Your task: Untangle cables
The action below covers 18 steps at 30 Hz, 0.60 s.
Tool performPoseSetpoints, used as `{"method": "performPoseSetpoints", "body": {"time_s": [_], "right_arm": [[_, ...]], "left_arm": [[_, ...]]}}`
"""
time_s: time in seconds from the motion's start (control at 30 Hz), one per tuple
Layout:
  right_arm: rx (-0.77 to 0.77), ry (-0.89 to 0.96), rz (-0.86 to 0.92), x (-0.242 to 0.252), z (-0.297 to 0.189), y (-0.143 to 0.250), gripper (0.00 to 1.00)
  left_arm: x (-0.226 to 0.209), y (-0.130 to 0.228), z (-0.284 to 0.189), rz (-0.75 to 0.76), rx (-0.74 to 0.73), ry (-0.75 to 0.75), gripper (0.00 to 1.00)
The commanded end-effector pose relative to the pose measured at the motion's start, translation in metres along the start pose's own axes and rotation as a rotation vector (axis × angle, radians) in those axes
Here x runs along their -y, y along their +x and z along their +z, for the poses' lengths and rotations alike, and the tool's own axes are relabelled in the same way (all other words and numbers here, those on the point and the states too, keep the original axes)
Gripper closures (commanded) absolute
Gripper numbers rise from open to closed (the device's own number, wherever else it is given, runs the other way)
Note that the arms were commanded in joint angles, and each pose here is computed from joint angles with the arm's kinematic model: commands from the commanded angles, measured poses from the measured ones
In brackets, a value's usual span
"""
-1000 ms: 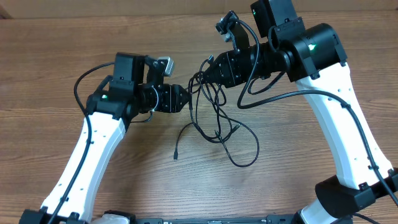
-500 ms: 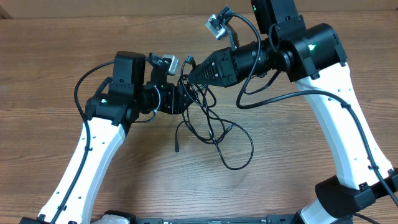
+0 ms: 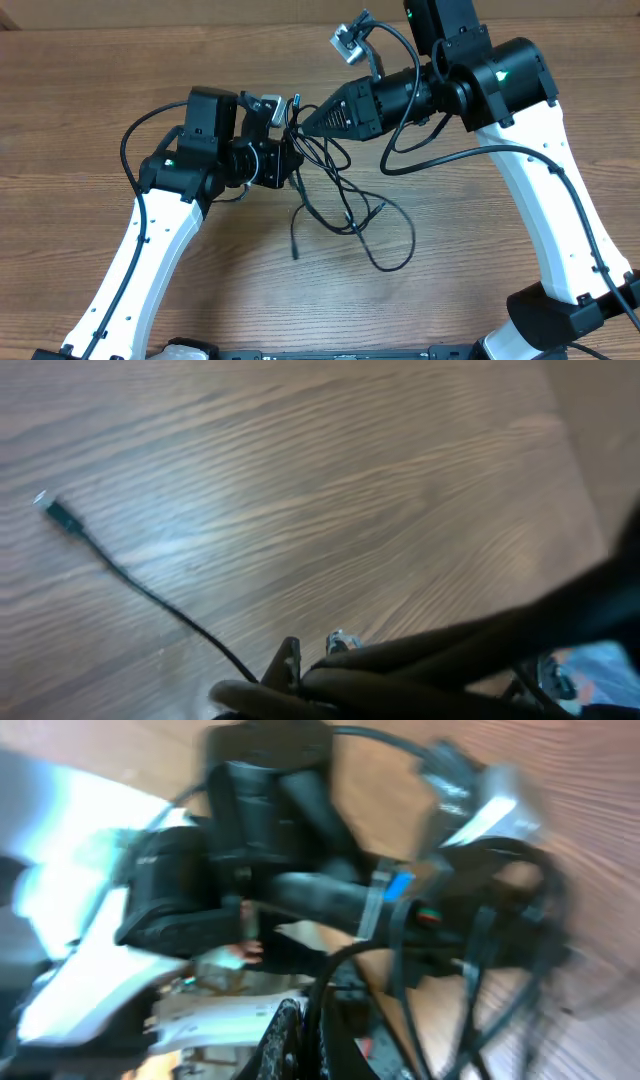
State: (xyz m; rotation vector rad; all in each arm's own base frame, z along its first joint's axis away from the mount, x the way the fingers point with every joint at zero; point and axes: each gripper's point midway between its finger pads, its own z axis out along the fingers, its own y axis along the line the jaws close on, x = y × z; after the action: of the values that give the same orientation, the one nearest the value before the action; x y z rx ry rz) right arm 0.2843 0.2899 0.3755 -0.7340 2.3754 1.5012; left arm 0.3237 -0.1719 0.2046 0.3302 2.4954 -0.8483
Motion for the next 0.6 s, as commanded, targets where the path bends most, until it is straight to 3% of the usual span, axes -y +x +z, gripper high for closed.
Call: {"method": "performPoseSetpoints", "body": {"time_s": [0.0, 0.27, 0.57], "right_arm": [[0.077, 0.269, -0.010, 0.032, -0.022, -0.008, 0.96], [0.142, 0.714, 0.103, 0.114, -0.082, -0.006, 0.96], [0.268, 0.895, 0.248, 0.165, -0.162, -0.006, 0.96]], "left_arm": [[-0.003, -0.004, -0.006, 0.021, 0.017, -0.052, 0.96], [-0.003, -0.001, -0.009, 0.032, 0.012, -0.054, 0.96], [-0.004, -0.001, -0.024, 0.031, 0.037, -0.086, 0.96]]}}
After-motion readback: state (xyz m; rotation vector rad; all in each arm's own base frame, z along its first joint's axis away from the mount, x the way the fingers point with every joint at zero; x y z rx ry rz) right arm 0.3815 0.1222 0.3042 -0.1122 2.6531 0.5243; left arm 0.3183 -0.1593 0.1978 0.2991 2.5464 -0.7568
